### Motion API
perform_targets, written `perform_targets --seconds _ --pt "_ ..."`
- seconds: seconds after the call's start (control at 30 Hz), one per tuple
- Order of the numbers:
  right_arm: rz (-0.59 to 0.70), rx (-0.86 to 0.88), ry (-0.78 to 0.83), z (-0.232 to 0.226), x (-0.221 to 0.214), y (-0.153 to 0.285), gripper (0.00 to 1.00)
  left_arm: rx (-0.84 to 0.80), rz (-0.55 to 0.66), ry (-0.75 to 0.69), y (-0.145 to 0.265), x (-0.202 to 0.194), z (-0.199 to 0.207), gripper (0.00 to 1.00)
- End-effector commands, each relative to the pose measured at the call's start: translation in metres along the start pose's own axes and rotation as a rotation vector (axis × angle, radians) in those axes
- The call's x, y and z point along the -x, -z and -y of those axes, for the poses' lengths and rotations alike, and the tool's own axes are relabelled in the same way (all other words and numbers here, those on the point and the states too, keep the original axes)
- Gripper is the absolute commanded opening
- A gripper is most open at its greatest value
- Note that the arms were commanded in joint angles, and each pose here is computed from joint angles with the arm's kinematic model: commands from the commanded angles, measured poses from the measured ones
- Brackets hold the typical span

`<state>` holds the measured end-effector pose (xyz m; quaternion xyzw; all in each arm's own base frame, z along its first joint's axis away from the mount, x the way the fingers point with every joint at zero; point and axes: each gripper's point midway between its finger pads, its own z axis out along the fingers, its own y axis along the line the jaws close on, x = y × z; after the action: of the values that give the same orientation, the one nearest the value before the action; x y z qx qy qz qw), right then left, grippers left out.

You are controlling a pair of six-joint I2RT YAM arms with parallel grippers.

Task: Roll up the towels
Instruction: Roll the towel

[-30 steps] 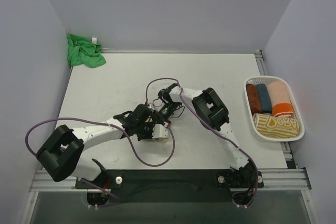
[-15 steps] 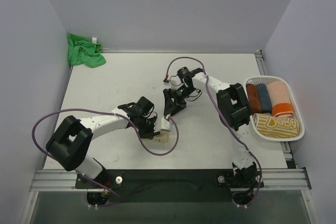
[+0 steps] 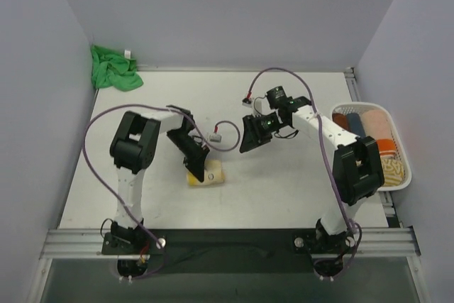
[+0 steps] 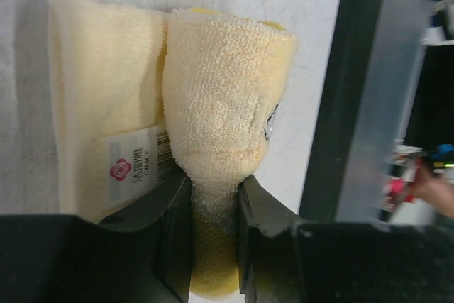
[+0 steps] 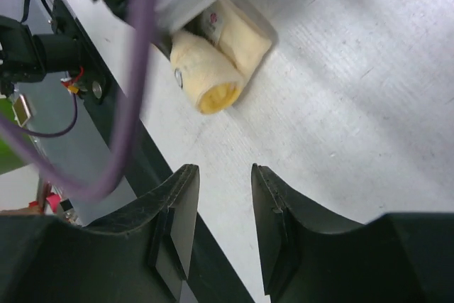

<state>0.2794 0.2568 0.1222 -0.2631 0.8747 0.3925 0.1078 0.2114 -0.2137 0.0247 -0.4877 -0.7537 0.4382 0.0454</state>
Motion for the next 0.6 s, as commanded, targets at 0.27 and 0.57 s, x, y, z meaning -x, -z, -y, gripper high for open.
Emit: perform_targets --seconds 0.27,0.57 --pt "-0.043 -0.107 0.5 -0.053 -0.026 0.003 0.47 -0.168 -0.142 0.133 0.009 -0.025 -0.035 0.07" --pt "-0.063 -0.178 0.866 -0.06 -0.01 -0.05 0.61 -0.189 -0.159 0.151 0.005 -0.031 -0.037 0.17"
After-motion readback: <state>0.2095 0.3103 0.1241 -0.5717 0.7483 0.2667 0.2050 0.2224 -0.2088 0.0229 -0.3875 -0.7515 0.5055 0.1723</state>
